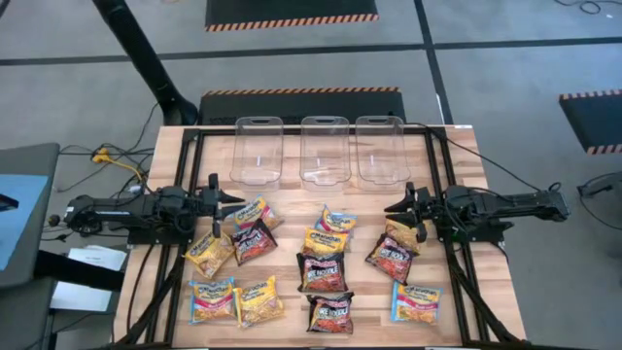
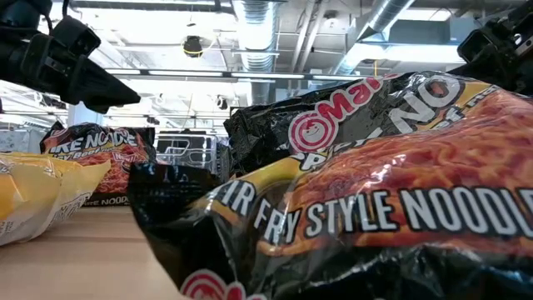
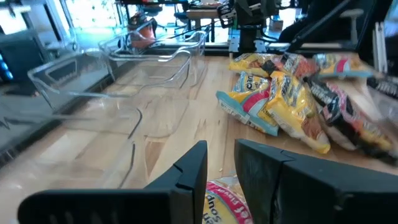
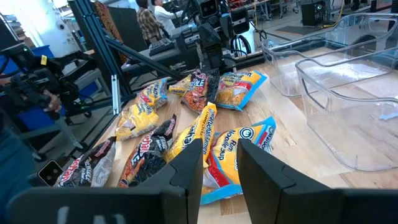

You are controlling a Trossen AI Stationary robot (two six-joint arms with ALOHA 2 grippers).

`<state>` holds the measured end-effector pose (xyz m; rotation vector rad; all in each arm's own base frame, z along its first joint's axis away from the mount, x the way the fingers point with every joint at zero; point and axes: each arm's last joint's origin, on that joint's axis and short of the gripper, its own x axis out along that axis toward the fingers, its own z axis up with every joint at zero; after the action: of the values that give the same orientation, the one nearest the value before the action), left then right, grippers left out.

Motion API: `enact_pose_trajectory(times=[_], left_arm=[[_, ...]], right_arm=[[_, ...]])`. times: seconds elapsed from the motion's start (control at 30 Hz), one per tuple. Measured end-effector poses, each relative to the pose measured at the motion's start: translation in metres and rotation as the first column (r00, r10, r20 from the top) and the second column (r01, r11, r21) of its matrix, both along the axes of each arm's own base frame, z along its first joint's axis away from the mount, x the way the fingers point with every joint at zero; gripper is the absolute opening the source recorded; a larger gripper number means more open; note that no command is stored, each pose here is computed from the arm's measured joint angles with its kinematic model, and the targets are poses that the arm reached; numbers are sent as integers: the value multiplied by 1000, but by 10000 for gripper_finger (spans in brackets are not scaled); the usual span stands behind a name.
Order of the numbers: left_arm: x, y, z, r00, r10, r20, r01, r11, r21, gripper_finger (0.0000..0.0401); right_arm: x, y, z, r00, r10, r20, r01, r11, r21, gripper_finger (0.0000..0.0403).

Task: Sort Maruchan noodles
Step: Put the black noodle pack into the left transparent bin

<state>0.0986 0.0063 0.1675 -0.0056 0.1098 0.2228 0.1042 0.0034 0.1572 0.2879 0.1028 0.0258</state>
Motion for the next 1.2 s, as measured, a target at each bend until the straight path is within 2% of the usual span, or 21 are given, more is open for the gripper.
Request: enact_pose_trajectory(times=[0.2, 0.4, 0.63, 0.8, 1.03, 1.2], left_arm=[[0, 0, 0, 999, 26, 42, -18, 981, -192, 72], [0, 0, 0, 997, 41, 59, -23, 959, -281, 72], [0, 1, 1, 995, 60, 82, -32, 953, -302, 72], [0, 0, 4, 990, 65, 122, -14, 927, -374, 72], [0, 0, 3, 992, 55, 112, -14, 940, -340, 72], [0, 0, 4, 991, 59, 118, -13, 933, -359, 72]], right_arm=[[0, 0, 0, 1000, 0, 0, 0, 1000, 0, 123], [0, 0, 0, 1000, 0, 0, 0, 1000, 0, 123], [0, 0, 0, 1000, 0, 0, 0, 1000, 0, 123], [0, 0, 0, 1000, 0, 0, 0, 1000, -1, 123], [0, 0, 0, 1000, 0, 0, 0, 1000, 0, 123], [0, 0, 0, 1000, 0, 0, 0, 1000, 0, 123]])
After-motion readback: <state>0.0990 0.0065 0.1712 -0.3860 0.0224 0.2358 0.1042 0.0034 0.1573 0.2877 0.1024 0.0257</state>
